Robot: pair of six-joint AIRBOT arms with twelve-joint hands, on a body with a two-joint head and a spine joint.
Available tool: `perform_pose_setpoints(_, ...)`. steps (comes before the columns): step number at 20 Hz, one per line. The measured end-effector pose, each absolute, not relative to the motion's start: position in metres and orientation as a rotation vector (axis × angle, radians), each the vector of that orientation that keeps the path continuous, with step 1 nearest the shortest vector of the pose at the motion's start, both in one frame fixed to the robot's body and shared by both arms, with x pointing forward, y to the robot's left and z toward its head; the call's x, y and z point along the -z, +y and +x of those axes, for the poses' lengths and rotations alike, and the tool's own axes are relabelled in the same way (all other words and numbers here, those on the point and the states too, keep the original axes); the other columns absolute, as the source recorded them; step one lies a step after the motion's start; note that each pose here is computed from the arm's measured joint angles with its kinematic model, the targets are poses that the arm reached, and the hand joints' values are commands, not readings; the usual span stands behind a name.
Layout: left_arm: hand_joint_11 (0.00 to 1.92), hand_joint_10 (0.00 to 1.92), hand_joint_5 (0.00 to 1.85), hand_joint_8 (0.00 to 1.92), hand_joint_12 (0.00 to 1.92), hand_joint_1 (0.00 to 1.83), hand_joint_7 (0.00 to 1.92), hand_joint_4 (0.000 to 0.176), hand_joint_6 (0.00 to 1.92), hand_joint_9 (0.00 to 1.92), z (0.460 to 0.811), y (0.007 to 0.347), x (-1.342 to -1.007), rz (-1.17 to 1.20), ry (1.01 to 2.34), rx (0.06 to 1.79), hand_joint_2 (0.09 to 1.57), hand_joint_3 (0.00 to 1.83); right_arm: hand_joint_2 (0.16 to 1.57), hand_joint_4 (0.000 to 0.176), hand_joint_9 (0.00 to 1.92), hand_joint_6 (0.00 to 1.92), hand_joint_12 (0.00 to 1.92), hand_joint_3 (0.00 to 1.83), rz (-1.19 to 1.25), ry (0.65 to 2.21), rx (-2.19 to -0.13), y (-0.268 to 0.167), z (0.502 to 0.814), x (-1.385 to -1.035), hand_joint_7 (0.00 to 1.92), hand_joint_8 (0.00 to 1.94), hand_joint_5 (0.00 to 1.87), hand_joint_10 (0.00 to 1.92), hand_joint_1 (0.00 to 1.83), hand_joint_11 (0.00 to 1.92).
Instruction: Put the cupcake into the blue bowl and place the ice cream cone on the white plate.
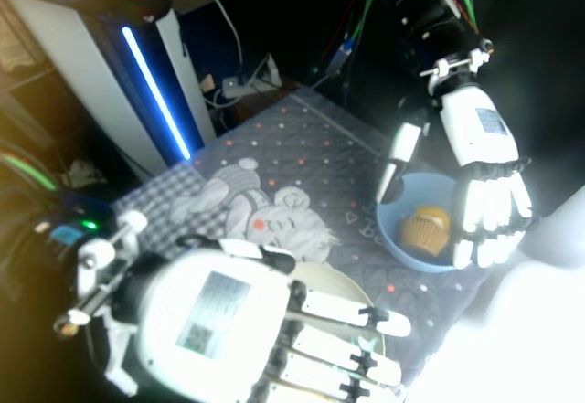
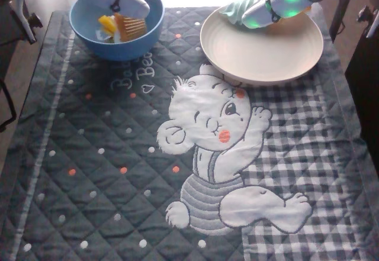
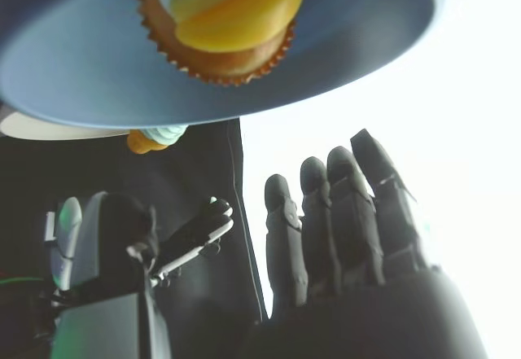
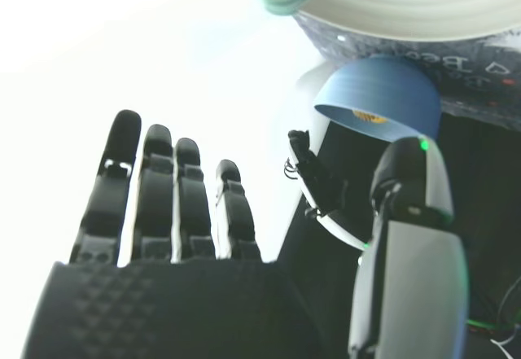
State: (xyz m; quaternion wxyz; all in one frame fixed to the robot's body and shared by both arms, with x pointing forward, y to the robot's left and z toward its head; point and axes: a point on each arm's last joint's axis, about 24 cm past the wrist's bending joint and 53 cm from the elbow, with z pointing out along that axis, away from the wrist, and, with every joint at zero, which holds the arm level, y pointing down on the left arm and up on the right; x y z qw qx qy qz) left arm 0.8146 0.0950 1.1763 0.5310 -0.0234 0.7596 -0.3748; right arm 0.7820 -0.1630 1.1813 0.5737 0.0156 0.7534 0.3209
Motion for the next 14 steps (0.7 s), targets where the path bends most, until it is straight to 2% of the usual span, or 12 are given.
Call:
perform_pose_setpoints(1, 0.0, 0.0, 0.3, 0.0, 0.49, 0.81, 0.26, 0.071, 0.0, 0.23, 0.814, 0.096, -1.178, -0.053, 1.807, 0.9, 0.88, 0.0, 0.81, 0.12, 0.17, 0.0, 0.47, 0.0, 0.035, 1.766, -0.756, -0.162, 0.78, -1.182, 0.24, 0.0, 0.08, 0.01, 0.63, 0.0)
perform_pose_setpoints(2, 0.0, 0.0, 0.28, 0.0, 0.47, 0.83, 0.23, 0.064, 0.0, 0.22, 0.811, 0.097, -1.184, -0.073, 1.791, 0.949, 0.86, 0.0, 0.78, 0.125, 0.16, 0.01, 0.59, 0.0, 0.03, 1.766, -0.764, -0.16, 0.777, -1.183, 0.21, 0.01, 0.04, 0.0, 0.61, 0.0)
perform_pose_setpoints(3, 0.0, 0.0, 0.28, 0.0, 0.47, 0.83, 0.23, 0.064, 0.0, 0.22, 0.809, 0.097, -1.185, -0.077, 1.785, 0.965, 0.86, 0.0, 0.78, 0.125, 0.16, 0.01, 0.59, 0.0, 0.029, 1.764, -0.767, -0.16, 0.776, -1.184, 0.21, 0.01, 0.04, 0.0, 0.61, 0.0)
perform_pose_setpoints(4, 0.0, 0.0, 0.26, 0.0, 0.57, 0.82, 0.22, 0.116, 0.0, 0.22, 0.806, 0.102, -1.191, -0.088, 1.767, 1.0, 0.85, 0.0, 0.79, 0.111, 0.18, 0.0, 0.75, 0.0, 0.02, 1.745, -0.788, -0.157, 0.771, -1.19, 0.21, 0.0, 0.04, 0.01, 0.6, 0.0)
perform_pose_setpoints(5, 0.0, 0.0, 0.24, 0.0, 0.54, 0.8, 0.21, 0.132, 0.0, 0.22, 0.804, 0.106, -1.195, -0.089, 1.755, 1.01, 0.85, 0.0, 0.8, 0.113, 0.17, 0.0, 0.76, 0.0, 0.022, 1.727, -0.804, -0.157, 0.769, -1.195, 0.21, 0.0, 0.04, 0.0, 0.59, 0.0)
perform_pose_setpoints(8, 0.01, 0.0, 0.2, 0.0, 0.54, 0.77, 0.2, 0.134, 0.0, 0.21, 0.794, 0.124, -1.213, -0.083, 1.708, 1.027, 0.83, 0.0, 0.75, 0.124, 0.18, 0.0, 0.77, 0.0, 0.021, 1.655, -0.866, -0.157, 0.757, -1.217, 0.22, 0.01, 0.02, 0.01, 0.55, 0.0)
perform_pose_setpoints(9, 0.02, 0.01, 0.2, 0.0, 0.55, 0.78, 0.2, 0.136, 0.0, 0.23, 0.789, 0.13, -1.218, -0.075, 1.694, 1.034, 0.81, 0.0, 0.74, 0.119, 0.12, 0.0, 0.59, 0.0, 0.013, 1.629, -0.887, -0.157, 0.75, -1.224, 0.18, 0.0, 0.01, 0.01, 0.61, 0.0)
perform_pose_setpoints(10, 0.0, 0.0, 0.21, 0.0, 0.54, 0.8, 0.19, 0.126, 0.0, 0.21, 0.782, 0.133, -1.226, -0.061, 1.674, 1.052, 0.82, 0.0, 0.74, 0.121, 0.13, 0.0, 0.55, 0.0, 0.002, 1.603, -0.915, -0.155, 0.74, -1.233, 0.18, 0.01, 0.0, 0.01, 0.6, 0.0)
perform_pose_setpoints(11, 0.0, 0.0, 0.22, 0.0, 0.55, 0.79, 0.19, 0.114, 0.01, 0.21, 0.776, 0.134, -1.231, -0.042, 1.661, 1.063, 0.8, 0.0, 0.74, 0.138, 0.16, 0.0, 0.59, 0.0, -0.01, 1.577, -0.94, -0.153, 0.732, -1.24, 0.19, 0.0, 0.01, 0.02, 0.59, 0.0)
perform_pose_setpoints(12, 0.0, 0.0, 0.23, 0.0, 0.51, 0.78, 0.19, 0.103, 0.01, 0.21, 0.768, 0.133, -1.238, -0.02, 1.645, 1.082, 0.8, 0.0, 0.73, 0.142, 0.2, 0.0, 0.72, 0.0, -0.026, 1.546, -0.965, -0.152, 0.721, -1.248, 0.2, 0.0, 0.01, 0.02, 0.55, 0.0)
perform_pose_setpoints(13, 0.0, 0.0, 0.22, 0.0, 0.38, 0.79, 0.15, 0.107, 0.0, 0.16, 0.761, 0.13, -1.242, 0.008, 1.632, 1.094, 0.81, 0.0, 0.74, 0.155, 0.18, 0.0, 0.65, 0.0, -0.037, 1.526, -0.982, -0.151, 0.714, -1.253, 0.17, 0.0, 0.0, 0.01, 0.54, 0.0)
perform_pose_setpoints(14, 0.03, 0.0, 0.23, 0.0, 0.49, 0.73, 0.18, 0.107, 0.0, 0.2, 0.751, 0.126, -1.247, 0.037, 1.615, 1.118, 0.81, 0.0, 0.78, 0.146, 0.17, 0.0, 0.7, 0.0, -0.047, 1.494, -1.005, -0.151, 0.705, -1.261, 0.15, 0.0, 0.0, 0.0, 0.49, 0.0)
